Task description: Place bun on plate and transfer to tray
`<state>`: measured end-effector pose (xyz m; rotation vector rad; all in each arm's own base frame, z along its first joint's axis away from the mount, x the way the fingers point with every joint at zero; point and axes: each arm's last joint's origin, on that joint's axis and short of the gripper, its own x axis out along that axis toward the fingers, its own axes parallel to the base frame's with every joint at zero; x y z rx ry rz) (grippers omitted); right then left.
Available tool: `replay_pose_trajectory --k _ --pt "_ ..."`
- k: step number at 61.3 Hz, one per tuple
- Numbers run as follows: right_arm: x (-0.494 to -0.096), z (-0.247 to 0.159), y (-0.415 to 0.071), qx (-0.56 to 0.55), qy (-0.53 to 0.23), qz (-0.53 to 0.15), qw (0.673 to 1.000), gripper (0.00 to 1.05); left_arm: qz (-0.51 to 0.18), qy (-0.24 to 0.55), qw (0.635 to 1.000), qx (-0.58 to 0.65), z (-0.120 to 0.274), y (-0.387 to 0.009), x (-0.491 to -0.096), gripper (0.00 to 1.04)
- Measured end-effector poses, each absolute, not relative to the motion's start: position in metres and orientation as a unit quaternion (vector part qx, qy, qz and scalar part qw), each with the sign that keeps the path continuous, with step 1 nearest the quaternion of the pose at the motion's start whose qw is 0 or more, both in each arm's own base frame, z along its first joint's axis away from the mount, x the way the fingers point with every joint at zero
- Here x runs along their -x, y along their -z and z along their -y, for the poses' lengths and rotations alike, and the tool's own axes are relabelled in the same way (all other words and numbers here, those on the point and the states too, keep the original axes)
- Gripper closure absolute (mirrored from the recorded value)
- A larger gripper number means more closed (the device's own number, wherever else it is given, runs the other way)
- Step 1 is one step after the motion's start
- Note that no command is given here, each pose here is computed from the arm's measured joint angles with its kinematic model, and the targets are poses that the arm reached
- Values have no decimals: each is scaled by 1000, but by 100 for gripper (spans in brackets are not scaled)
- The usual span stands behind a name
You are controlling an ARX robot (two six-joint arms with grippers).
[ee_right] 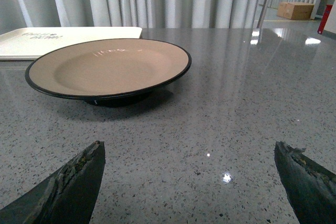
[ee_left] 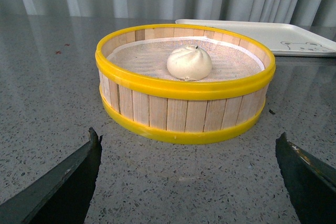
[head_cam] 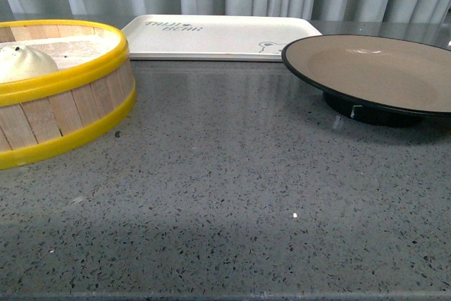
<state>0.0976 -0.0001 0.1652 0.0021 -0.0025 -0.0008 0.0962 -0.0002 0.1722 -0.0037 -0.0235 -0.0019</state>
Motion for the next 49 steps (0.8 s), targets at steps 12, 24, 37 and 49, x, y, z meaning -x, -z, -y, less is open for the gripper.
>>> replay_pose_trajectory --k 12,24,37,49 --pt "-98 0 -165 -1 0 1 1000 8 12 1 1000 2 0 -172 -96 7" --pt "-98 0 -165 -1 0 1 1000 8 12 1 1000 2 0 -172 -96 7" --pt "-98 0 -165 -1 0 1 1000 8 12 1 1000 2 0 -172 -96 7" --pt "-98 0 -165 -1 0 1 1000 8 -62 41 997 20 2 -171 -97 7"
